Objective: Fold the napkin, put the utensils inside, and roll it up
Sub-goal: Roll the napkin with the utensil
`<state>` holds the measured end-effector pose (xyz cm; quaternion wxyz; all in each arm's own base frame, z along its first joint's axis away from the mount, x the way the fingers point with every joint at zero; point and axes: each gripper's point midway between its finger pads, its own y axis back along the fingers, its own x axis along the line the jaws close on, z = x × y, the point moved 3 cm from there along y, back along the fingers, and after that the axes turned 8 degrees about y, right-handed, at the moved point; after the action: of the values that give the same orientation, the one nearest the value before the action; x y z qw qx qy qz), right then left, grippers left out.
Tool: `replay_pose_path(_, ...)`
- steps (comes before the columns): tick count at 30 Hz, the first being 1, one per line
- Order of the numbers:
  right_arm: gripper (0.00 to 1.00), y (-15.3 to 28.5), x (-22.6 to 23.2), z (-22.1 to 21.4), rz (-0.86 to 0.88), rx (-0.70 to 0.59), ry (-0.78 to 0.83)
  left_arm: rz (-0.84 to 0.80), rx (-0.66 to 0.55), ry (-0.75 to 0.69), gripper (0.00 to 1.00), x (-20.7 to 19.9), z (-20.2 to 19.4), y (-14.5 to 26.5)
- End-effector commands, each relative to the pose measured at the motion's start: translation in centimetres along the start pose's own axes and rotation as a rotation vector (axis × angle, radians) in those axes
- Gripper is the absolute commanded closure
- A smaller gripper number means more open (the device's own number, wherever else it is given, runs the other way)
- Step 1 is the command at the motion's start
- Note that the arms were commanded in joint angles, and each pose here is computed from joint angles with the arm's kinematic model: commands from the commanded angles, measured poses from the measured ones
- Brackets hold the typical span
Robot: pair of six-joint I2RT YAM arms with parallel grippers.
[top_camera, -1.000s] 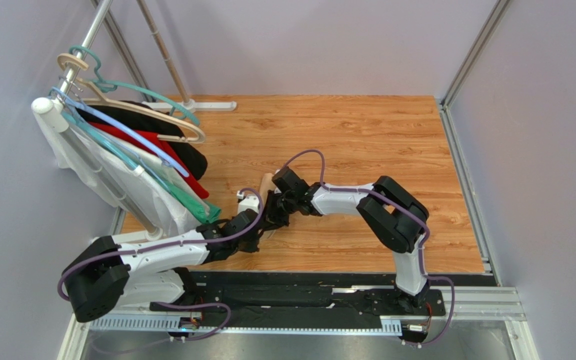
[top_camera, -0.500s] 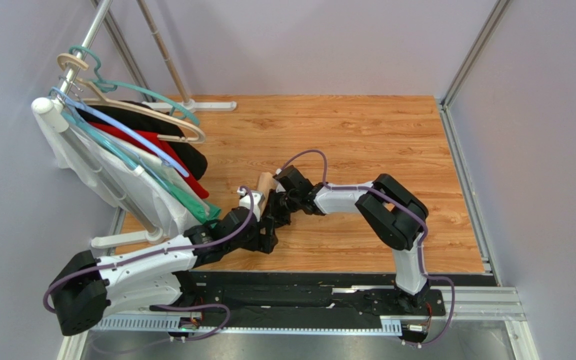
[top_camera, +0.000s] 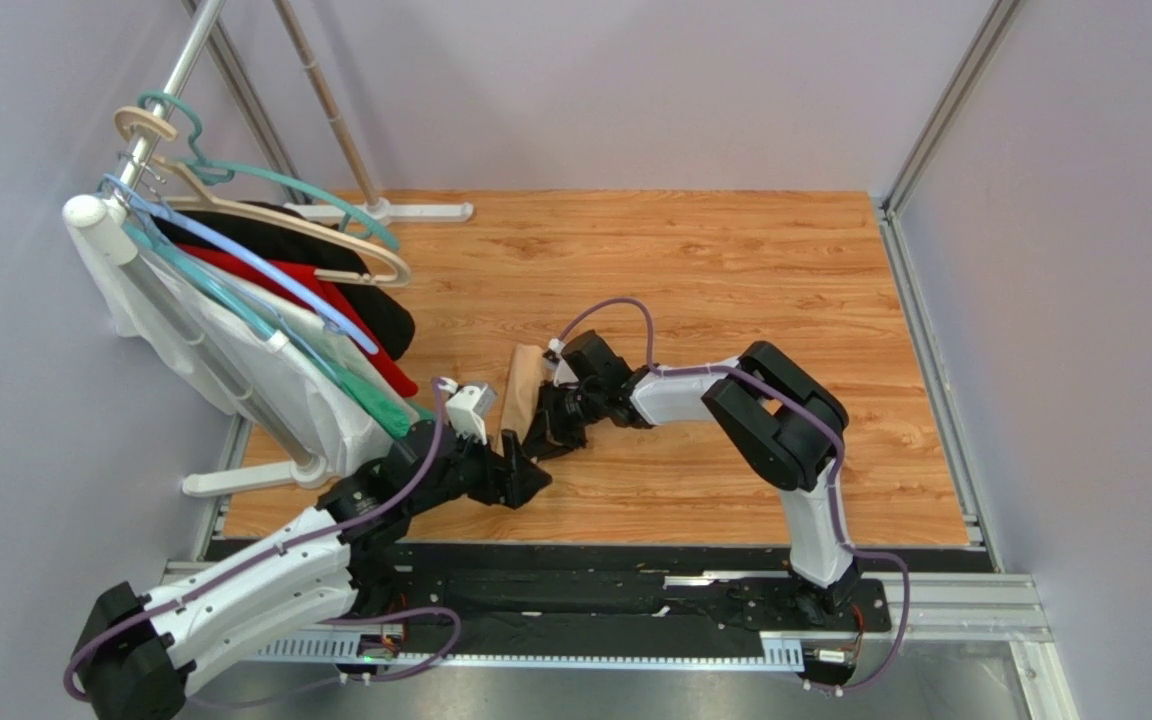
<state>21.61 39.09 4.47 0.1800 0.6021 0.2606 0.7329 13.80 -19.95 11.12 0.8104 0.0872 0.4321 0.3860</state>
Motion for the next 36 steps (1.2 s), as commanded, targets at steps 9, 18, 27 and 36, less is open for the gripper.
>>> replay_pose_path(9,1.0,0.1,-6.2,-1.1,-0.143,0.04,0.018,0.156,-0.059,0.234,0.2,3.5,0.8,-1.3)
replay_pose_path(18,1.0,0.5,-7.2,-1.5,-0.124,0.059,-0.006,0.21,-0.06,0.3,0.2,5.5,-0.4,-1.6)
replay_pose_path(27,1.0,-0.1,-6.3,-1.1,-0.031,0.036,-0.015,0.112,-0.053,0.385,0.25,5.5,-1.6,-3.4)
replay_pose_path(36,1.0,0.4,-3.3,-0.5,0.126,0.009,-0.061,0.081,0.029,0.396,0.28,5.3,-2.9,-4.3)
